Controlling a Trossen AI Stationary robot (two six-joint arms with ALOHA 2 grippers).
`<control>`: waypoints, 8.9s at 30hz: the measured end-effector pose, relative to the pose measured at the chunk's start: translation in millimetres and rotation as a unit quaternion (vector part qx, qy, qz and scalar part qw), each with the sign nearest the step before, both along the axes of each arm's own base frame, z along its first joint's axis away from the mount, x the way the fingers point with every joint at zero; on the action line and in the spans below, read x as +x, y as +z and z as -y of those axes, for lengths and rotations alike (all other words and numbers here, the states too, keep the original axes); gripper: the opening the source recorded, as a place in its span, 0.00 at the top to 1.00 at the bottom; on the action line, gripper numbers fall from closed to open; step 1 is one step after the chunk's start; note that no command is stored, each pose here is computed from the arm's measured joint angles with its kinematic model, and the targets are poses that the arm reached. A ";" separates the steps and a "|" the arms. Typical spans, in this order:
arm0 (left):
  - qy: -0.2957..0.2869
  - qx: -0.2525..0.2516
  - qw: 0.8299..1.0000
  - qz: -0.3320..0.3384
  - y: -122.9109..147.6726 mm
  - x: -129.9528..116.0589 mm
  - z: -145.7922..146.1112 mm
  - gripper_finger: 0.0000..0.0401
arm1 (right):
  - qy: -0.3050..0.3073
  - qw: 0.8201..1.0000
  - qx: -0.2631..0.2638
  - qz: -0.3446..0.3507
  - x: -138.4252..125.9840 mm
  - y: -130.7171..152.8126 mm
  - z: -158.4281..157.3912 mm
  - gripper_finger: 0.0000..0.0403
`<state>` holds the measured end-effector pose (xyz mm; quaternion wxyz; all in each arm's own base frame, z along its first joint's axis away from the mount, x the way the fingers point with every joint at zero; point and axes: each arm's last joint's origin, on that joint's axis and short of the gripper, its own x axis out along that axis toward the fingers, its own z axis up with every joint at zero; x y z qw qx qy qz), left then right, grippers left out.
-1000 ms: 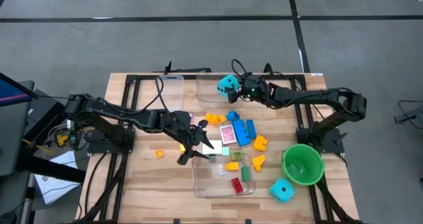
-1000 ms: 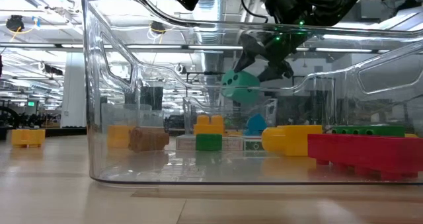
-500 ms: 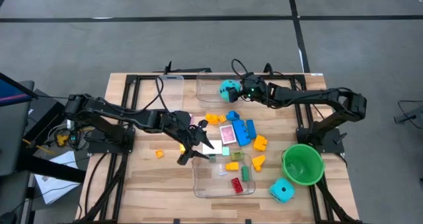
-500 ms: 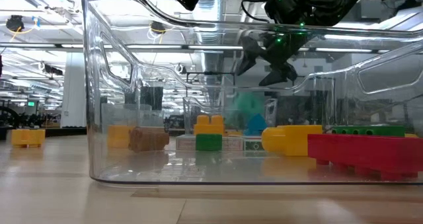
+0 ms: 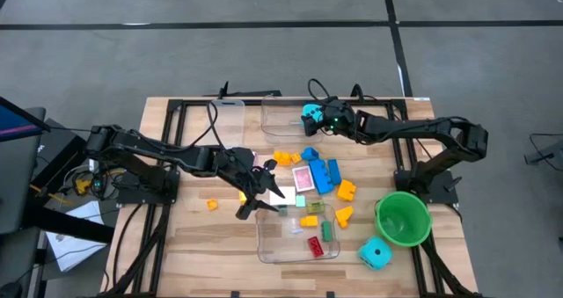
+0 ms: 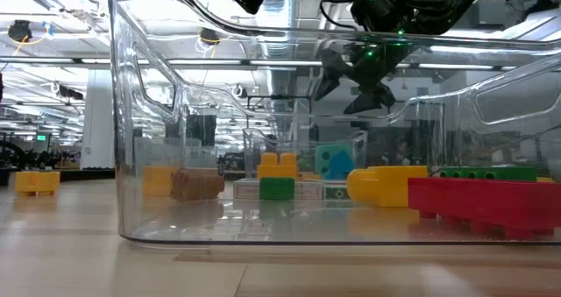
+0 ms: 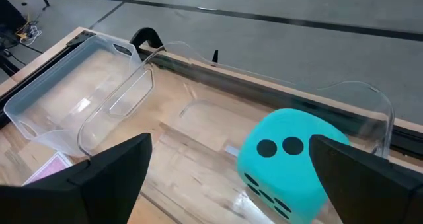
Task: Pick & Place Toys
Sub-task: Put the light blue die into the top transparent bin
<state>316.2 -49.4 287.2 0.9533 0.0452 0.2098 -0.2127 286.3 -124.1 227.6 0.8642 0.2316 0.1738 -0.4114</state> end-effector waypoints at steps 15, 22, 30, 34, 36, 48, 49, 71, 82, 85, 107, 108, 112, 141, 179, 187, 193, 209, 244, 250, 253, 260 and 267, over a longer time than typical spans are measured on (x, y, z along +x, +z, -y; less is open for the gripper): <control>0.000 0.000 1.000 -0.002 -0.4 -0.2 0.0 0.52 | 0.045 0.999 0.022 -0.019 -22.3 23.0 -19.4 0.01; -0.001 0.003 1.000 0.001 0.0 0.0 -0.1 0.52 | 0.094 0.994 0.027 -0.042 -40.4 38.4 -37.4 0.01; -0.009 0.020 1.000 0.008 -0.2 0.0 -0.6 0.52 | 0.115 0.993 0.021 -0.005 -45.2 53.9 -63.0 0.01; -0.008 0.020 1.000 0.008 -0.2 0.1 -1.5 0.52 | 0.117 0.993 0.009 -0.006 -48.1 57.8 -75.3 0.01; -0.006 0.020 1.000 0.008 -0.2 0.3 -2.5 0.52 | 0.122 0.992 0.017 -0.008 -50.9 58.5 -81.4 0.01; 0.017 0.032 0.999 0.009 -0.4 0.8 -4.0 0.52 | 0.252 0.965 0.044 -0.051 -59.5 53.2 -148.8 0.01; 0.018 0.032 0.999 0.009 -0.4 0.8 -4.0 0.52 | 0.266 0.962 0.044 -0.052 -60.2 53.2 -154.7 0.01; 0.019 0.032 0.999 0.014 0.4 1.2 -3.9 0.52 | 0.466 0.882 0.036 0.055 -89.9 78.0 -244.1 0.01; 0.019 0.032 0.999 0.013 0.4 1.2 -3.9 0.52 | 0.442 0.888 0.078 0.102 -84.4 84.0 -240.6 0.01; 0.019 0.032 0.999 0.013 0.3 1.2 -3.9 0.52 | 0.467 0.872 0.098 0.105 -81.8 85.0 -238.3 0.01; 0.019 0.032 0.999 0.013 0.4 1.0 -3.9 0.52 | 0.663 0.711 -0.113 0.205 -112.7 132.2 -292.8 0.01; 0.019 0.032 0.999 0.013 0.4 1.1 -3.9 0.52 | 0.668 0.705 -0.117 0.205 -113.5 138.0 -297.1 0.01; 0.019 0.032 0.999 0.013 0.3 1.0 -3.9 0.52 | 0.688 0.688 -0.148 0.176 -117.3 156.6 -319.8 0.01; 0.026 -0.029 0.999 -0.023 -16.7 -6.5 16.0 0.52 | 0.638 0.706 -0.072 -0.299 -38.9 108.6 -451.5 0.01; 0.025 -0.035 0.999 0.010 -10.9 -4.2 18.3 0.52 | 0.569 0.680 -0.147 -0.439 -73.5 87.4 -450.5 0.01; 0.025 -0.035 0.999 0.010 -10.9 -4.3 18.2 0.52 | 0.600 0.593 -0.100 -0.527 -43.6 35.8 -458.9 0.01; 0.025 -0.035 0.999 0.010 -10.9 -4.3 18.3 0.52 | 0.610 0.579 -0.111 -0.530 -48.3 33.0 -463.9 0.01; 0.025 -0.035 0.999 0.010 -11.0 -4.3 18.3 0.52 | 0.572 0.546 -0.081 -0.606 -76.4 8.4 -432.7 0.01; 0.024 -0.036 0.999 0.018 -9.6 -3.7 18.4 0.52 | 0.576 0.513 -0.118 -0.626 -80.0 -13.4 -420.7 0.01; 0.024 -0.036 0.999 0.018 -9.7 -3.7 18.4 0.52 | 0.568 0.531 -0.097 -0.622 -78.9 -13.8 -421.1 0.01; 0.024 -0.036 0.999 0.018 -9.7 -3.7 18.4 0.52 | 0.556 0.544 -0.090 -0.622 -79.2 -13.7 -421.0 0.01; 0.024 -0.036 0.999 0.018 -9.7 -3.7 18.4 0.52 | 0.545 0.542 -0.091 -0.633 -81.6 -12.8 -419.4 0.01; 0.024 -0.036 0.999 0.017 -9.8 -3.6 18.5 0.52 | 0.561 0.549 -0.089 -0.613 -79.5 -12.4 -422.6 0.01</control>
